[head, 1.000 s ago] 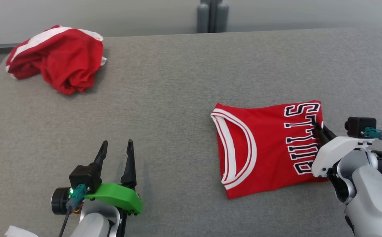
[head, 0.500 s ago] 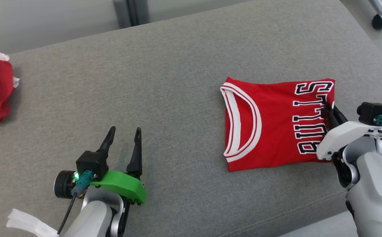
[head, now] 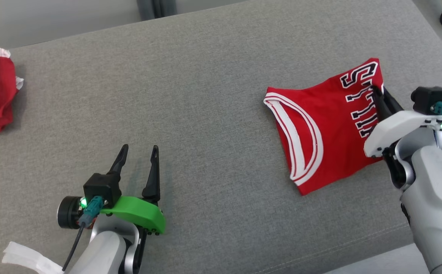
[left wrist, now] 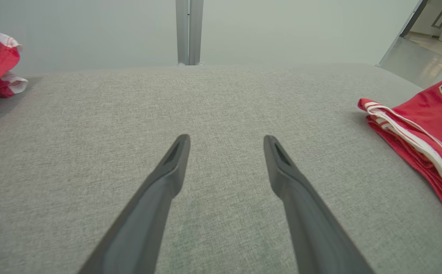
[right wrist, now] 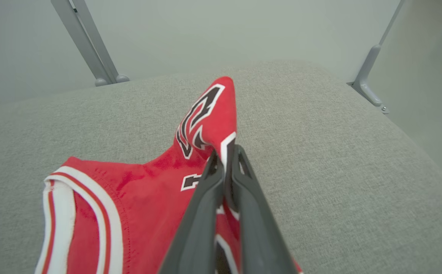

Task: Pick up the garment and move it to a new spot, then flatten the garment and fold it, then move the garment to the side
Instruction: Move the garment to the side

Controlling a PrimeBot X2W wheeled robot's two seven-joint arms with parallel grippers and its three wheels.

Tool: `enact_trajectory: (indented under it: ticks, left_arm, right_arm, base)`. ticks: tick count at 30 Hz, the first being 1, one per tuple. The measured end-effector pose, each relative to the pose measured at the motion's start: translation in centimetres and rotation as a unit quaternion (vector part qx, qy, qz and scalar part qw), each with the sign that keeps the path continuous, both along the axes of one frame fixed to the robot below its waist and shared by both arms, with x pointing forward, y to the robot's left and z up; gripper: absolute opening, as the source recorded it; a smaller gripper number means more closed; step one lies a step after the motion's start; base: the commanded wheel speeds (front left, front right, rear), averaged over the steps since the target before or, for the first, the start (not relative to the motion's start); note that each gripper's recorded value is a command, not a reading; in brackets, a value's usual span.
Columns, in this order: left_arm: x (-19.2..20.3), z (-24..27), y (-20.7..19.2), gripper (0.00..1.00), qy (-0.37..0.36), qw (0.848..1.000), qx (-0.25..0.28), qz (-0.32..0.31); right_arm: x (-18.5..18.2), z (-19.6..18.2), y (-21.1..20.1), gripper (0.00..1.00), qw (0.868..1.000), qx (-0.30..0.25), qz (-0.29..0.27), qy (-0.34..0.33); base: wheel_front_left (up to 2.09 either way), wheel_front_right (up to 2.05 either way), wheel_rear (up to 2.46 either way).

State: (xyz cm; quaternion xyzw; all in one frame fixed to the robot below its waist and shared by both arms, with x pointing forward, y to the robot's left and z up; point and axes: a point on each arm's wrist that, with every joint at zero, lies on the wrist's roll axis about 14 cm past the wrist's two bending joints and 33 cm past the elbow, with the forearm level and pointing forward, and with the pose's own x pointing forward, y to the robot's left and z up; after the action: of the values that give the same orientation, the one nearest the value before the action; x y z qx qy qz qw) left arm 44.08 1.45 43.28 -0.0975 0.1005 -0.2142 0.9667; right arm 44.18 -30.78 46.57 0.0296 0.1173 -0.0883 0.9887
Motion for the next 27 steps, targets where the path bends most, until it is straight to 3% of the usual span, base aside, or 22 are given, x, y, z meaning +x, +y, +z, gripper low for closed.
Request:
enact_trajectory:
  ticks: [6,14,22,23,24,27]
  left_arm:
    - [0.6,-0.1,2.0,1.00,-0.002,1.000,0.006,0.025]
    - [1.7,-0.9,3.7,1.00,0.002,0.999,0.009,0.045]
    - [1.8,-2.9,5.1,1.00,0.026,0.998,0.024,0.057]
    - [1.8,-3.1,5.2,1.00,0.029,0.998,0.025,0.058]
    - [1.8,-3.4,5.3,1.00,0.031,0.997,0.027,0.060]
    - [1.8,-3.7,5.6,1.00,0.034,0.997,0.029,0.062]
  right_arm:
    - [3.7,2.6,-0.8,0.00,0.999,-0.027,0.011,-0.018]
    - [6.8,5.1,-6.2,0.00,0.996,-0.084,-0.025,-0.025]
    - [7.3,2.8,-9.8,0.00,0.991,-0.120,-0.050,0.018]
    - [7.4,2.5,-9.9,0.36,0.991,-0.118,-0.052,0.021]
    - [7.5,2.1,-9.9,1.00,0.991,-0.119,-0.052,0.023]
    - [7.5,2.0,-10.5,1.00,0.990,-0.129,-0.057,0.015]
  base:
    - [0.00,0.00,0.00]
    - [0.00,0.00,0.00]
    - [0.00,0.00,0.00]
    - [0.00,0.00,0.00]
    - [0.00,0.00,0.00]
    - [0.00,0.00,0.00]
